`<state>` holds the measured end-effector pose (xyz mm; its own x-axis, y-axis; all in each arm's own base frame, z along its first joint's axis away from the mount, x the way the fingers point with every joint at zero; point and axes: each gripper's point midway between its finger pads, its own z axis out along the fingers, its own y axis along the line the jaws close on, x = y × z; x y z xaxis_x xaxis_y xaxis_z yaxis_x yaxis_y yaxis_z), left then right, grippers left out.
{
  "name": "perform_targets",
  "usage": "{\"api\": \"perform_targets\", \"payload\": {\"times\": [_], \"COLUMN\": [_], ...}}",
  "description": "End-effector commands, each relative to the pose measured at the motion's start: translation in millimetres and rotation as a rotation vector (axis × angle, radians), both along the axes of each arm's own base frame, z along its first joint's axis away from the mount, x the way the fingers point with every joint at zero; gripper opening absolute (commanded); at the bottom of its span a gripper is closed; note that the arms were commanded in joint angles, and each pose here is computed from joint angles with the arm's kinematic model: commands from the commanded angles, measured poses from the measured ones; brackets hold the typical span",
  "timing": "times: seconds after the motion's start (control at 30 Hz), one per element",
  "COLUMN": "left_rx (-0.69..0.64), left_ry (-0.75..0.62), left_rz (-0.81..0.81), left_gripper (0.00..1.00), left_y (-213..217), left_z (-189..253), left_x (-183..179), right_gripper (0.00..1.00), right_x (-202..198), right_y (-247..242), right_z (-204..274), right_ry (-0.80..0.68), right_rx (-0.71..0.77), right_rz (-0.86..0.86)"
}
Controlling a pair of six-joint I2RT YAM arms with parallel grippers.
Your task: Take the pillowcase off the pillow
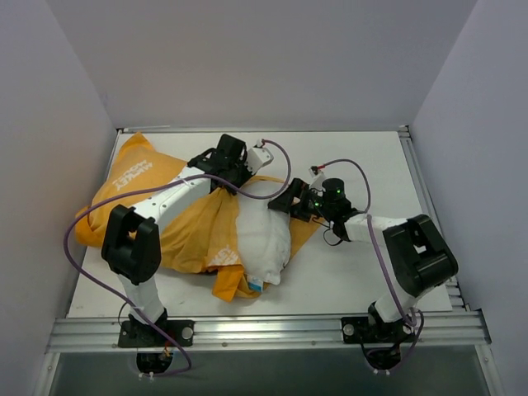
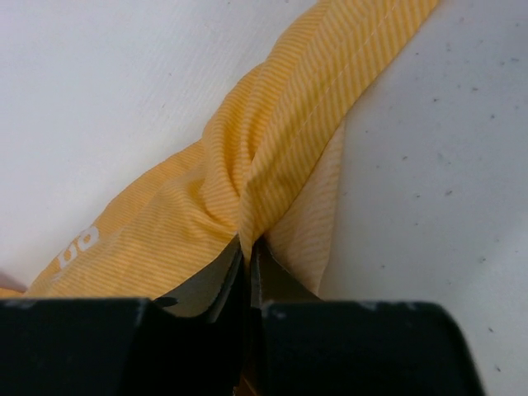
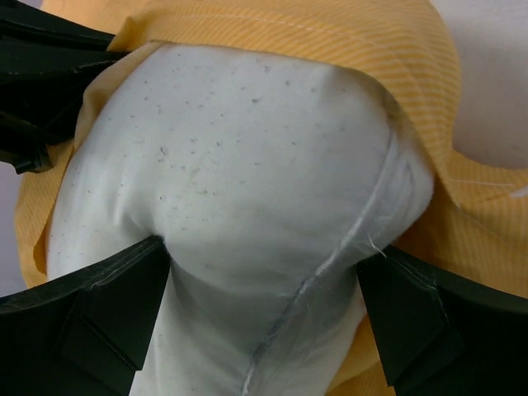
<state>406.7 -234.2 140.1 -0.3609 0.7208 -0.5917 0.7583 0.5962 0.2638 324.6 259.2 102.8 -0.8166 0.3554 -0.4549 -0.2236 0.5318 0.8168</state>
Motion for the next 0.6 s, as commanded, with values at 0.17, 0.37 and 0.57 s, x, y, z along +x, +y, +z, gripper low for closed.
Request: {"api": "perform_targets", "payload": {"times": [0.17,0.37,0.57], "left_rx": [-0.014,-0.035,0.027], "left_ry": [0.013,0.018,-0.037], "left_rz": [0.033,0.095,0.241], "left_gripper": [0.13,0.13,0.13], "left_y": [2.7,11.3,36.1], "left_z": [4.1,4.7,19.5], "left_x": [0.3,15.4,66.5], "right_gripper": [0.65,0.00,0.00], "right_x": [8.7,3.8,-31.9], "right_y": [52.2,51.0,79.2], "right_z": [29.8,17.9,64.6], "right_ry": [-0.114,-0.072,-0.256], "right_rx": [0.176,0.042,-0.188], "right_rz": [0.063,0.067,0.216]}}
